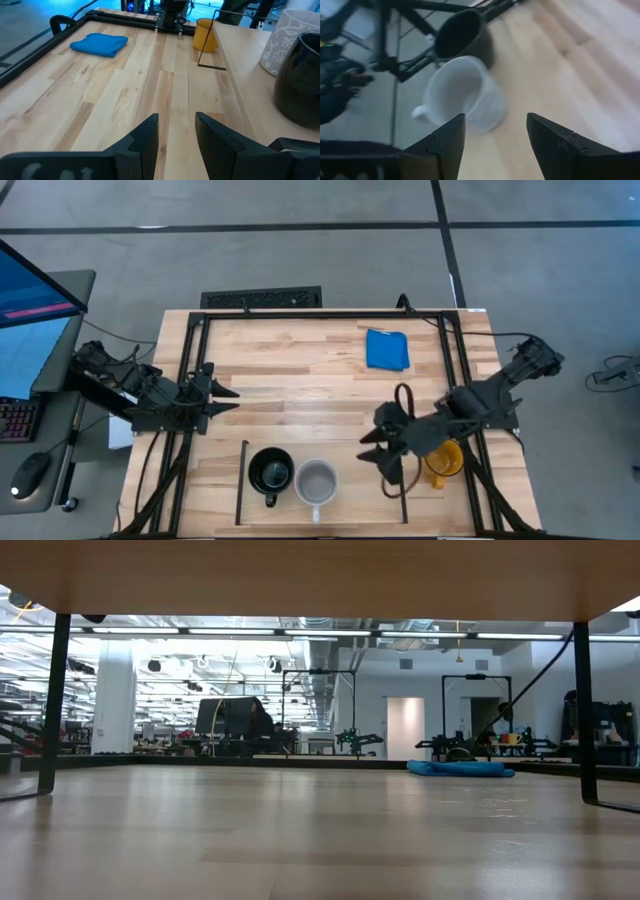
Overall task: Stack small to large cups/mugs on shelf
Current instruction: Put the orange mug beside the white mug on the shelf
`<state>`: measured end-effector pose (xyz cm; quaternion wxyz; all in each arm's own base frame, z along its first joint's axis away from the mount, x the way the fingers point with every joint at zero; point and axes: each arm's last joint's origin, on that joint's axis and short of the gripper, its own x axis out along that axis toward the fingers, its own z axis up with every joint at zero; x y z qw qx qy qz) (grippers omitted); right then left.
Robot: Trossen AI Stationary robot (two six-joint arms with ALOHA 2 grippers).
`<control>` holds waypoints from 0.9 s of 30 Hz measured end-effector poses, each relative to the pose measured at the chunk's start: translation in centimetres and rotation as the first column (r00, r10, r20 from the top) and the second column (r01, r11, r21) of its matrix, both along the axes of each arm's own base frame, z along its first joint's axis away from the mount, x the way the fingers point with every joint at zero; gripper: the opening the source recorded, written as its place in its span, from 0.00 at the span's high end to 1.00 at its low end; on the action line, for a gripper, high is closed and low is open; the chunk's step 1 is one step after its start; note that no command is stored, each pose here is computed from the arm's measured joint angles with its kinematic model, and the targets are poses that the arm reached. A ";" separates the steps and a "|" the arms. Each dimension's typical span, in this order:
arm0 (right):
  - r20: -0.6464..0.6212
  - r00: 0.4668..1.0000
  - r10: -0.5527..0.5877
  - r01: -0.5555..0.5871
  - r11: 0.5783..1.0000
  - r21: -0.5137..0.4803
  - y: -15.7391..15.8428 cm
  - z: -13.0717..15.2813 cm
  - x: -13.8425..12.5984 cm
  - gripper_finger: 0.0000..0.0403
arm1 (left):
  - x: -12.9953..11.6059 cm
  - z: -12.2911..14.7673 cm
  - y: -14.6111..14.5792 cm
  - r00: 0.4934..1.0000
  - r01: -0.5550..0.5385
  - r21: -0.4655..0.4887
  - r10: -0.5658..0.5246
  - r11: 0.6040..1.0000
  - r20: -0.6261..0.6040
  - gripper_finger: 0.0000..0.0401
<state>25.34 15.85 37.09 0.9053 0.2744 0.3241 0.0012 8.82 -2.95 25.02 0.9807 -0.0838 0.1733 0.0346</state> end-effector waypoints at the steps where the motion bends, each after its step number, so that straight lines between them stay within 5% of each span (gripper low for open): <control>1: 0.003 1.000 0.009 -0.009 1.000 0.015 0.5 0.0 -0.3 0.42 | 0.0 0.0 0.0 1.000 0.000 0.001 0.000 1.000 -0.002 0.70; 9: -0.038 0.986 -0.164 0.163 0.986 -0.032 2.6 -0.8 -3.3 0.42 | 0.0 0.0 0.0 1.000 0.000 0.002 0.000 1.000 -0.005 0.70; 14: -0.044 0.990 -0.135 0.132 0.989 -0.065 3.7 -1.2 -4.1 0.42 | 0.0 0.0 0.0 1.000 0.000 0.002 0.000 1.000 -0.005 0.70; 27: 0.088 0.986 -0.143 0.132 0.984 0.123 4.3 0.3 -2.7 0.42 | 0.0 0.0 0.0 1.000 -0.026 -0.067 0.026 0.997 -0.003 0.70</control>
